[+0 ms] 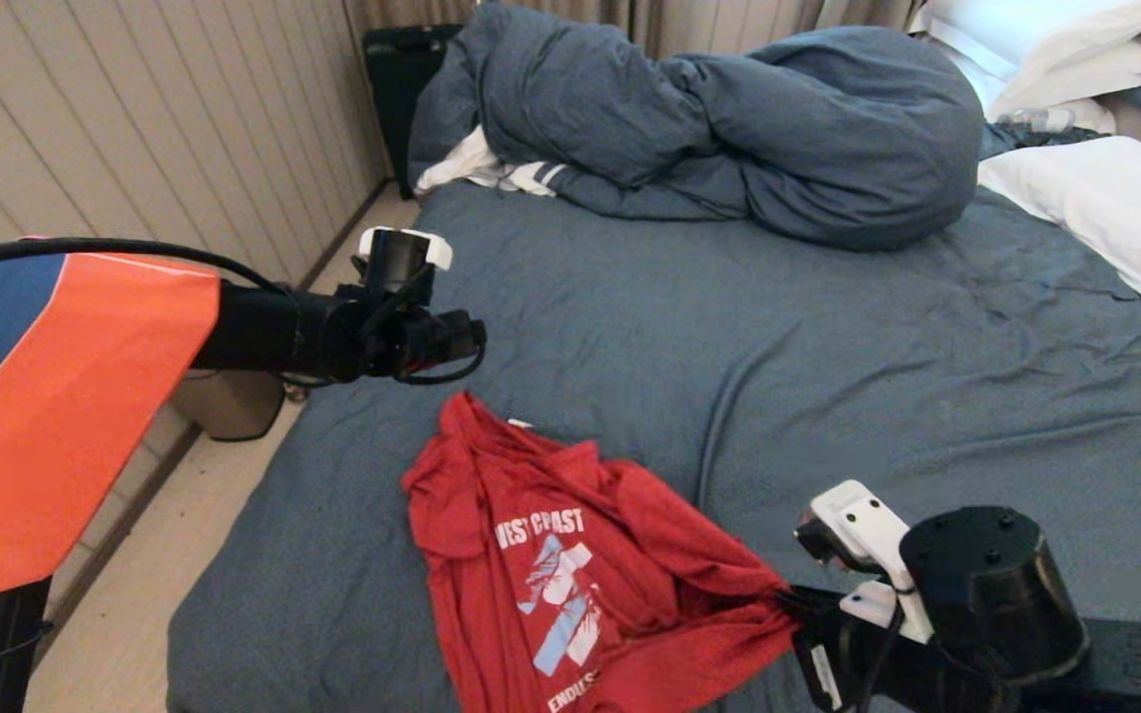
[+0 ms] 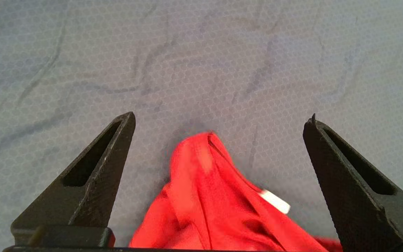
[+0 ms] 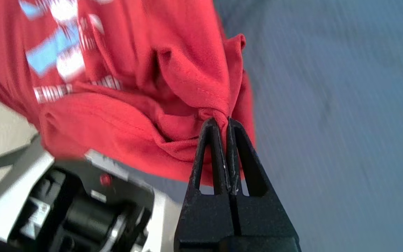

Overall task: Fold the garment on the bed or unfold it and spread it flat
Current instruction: Unford the red T-shirt

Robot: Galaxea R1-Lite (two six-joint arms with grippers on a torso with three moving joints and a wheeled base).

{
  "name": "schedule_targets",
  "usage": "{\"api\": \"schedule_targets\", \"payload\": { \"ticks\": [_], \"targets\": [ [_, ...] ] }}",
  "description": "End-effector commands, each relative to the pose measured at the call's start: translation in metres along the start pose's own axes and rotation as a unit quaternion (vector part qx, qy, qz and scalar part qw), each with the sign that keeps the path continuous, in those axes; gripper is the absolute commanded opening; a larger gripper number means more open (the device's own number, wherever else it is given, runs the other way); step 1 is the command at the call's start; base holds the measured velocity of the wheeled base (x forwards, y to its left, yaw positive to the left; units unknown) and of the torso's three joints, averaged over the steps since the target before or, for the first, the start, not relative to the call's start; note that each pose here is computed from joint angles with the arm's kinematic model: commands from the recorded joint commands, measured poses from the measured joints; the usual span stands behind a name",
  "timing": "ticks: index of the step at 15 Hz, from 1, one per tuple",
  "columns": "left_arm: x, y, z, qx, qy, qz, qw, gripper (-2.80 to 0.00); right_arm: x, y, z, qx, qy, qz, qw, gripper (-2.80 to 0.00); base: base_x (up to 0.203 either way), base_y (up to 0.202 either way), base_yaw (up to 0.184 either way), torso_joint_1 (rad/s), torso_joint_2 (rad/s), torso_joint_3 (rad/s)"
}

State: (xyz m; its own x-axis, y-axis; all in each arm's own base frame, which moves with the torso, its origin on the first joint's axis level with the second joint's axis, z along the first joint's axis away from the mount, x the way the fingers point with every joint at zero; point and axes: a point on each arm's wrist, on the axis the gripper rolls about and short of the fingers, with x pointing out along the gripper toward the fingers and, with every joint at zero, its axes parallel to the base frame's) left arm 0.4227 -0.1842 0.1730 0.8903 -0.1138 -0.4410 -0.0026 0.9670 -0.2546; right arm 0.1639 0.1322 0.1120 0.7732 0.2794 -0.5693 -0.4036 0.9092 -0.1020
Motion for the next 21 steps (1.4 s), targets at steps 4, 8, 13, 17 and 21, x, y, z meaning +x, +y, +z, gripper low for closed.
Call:
{"api": "schedule_targets", "payload": {
  "ticks": [4, 8, 13, 17, 21],
  "targets": [
    [-0.003, 0.0, 0.001, -0.001, -0.003, -0.001, 1.0, 0.0, -0.012, -0.006, -0.014, 0.003, 0.005, -0.004, 1.0, -2.8, 0.0, 0.0, 0.0, 0.0, 0.0, 0.0],
    [-0.003, -0.001, 0.001, -0.001, -0.002, -0.002, 1.0, 0.0, -0.011, -0.006, -0.026, -0.007, 0.026, -0.002, 1.0, 0.0, 0.0, 0.0, 0.0, 0.0, 0.0, 0.0],
    [-0.003, -0.001, 0.001, -0.001, -0.002, -0.002, 1.0, 0.0, -0.007, -0.01, -0.013, 0.006, 0.008, -0.013, 1.0, 0.0, 0.0, 0.0, 0.0, 0.0, 0.0, 0.0],
    [-0.004, -0.002, 0.0, 0.0, 0.0, -0.002, 1.0, 0.0, 0.007, -0.011, 0.02, 0.023, -0.028, -0.021, 0.999, -2.8, 0.0, 0.0, 0.0, 0.0, 0.0, 0.0],
    [-0.009, -0.011, -0.009, 0.009, 0.012, -0.013, 0.9998, 0.0, 0.077, -0.001, 0.064, 0.029, -0.03, -0.031, 0.999, -2.8, 0.0, 0.0, 0.0, 0.0, 0.0, 0.0]
  ]
}}
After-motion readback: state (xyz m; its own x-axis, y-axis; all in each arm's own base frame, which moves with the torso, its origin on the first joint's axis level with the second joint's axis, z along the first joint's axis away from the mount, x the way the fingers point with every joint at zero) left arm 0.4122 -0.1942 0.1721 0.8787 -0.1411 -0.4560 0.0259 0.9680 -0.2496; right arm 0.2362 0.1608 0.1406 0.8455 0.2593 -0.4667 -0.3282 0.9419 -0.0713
